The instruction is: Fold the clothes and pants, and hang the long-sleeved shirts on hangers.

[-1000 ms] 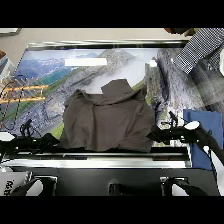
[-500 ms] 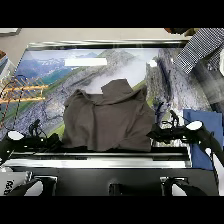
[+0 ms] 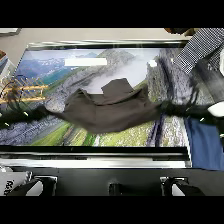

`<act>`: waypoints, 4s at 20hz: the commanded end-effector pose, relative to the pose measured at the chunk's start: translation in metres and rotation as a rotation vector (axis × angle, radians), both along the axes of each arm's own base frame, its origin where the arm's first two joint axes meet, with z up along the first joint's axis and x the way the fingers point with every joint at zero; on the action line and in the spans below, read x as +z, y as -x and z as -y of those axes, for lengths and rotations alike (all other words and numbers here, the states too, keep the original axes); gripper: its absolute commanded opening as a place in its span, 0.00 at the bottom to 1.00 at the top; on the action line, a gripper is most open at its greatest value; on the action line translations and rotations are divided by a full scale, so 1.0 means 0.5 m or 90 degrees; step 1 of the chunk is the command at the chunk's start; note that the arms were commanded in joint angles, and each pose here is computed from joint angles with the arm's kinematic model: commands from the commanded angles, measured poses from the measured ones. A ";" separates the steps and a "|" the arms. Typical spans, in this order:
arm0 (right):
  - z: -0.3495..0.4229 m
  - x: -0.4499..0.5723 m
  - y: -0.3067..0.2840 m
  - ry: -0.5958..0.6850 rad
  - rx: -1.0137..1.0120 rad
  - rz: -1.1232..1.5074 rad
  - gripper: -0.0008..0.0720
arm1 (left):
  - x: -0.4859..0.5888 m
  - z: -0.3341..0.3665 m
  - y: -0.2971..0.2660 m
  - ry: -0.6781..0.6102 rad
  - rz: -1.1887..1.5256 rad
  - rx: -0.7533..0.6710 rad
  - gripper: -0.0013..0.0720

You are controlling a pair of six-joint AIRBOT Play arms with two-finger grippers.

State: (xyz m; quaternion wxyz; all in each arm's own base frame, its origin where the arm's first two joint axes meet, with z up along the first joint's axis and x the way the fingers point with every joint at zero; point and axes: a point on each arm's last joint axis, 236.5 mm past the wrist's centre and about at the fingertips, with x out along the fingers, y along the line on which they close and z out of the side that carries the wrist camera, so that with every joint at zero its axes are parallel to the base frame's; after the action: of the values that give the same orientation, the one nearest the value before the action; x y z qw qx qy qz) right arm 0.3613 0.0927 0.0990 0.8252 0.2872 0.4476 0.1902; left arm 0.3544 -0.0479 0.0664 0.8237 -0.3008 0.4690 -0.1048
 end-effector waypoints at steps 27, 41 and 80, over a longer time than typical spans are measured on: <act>0.126 0.103 -0.291 0.059 -0.130 0.018 0.06 | 0.122 -0.160 -0.197 -0.258 0.151 0.142 0.04; 0.035 -0.259 -0.485 -0.057 -0.217 -0.073 0.07 | -0.248 -0.036 -0.409 -0.170 -0.052 0.083 0.14; 0.131 -0.435 0.145 -0.111 -0.015 -0.319 0.39 | -0.184 -0.148 0.087 -0.112 -0.341 0.067 0.86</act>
State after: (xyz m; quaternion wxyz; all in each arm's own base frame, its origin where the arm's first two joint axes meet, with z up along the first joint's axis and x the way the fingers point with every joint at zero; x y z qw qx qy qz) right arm 0.2861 0.0295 -0.1105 0.6581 0.4042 0.6189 0.1433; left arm 0.3090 0.0266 -0.0264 0.6958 -0.2636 0.6653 0.0614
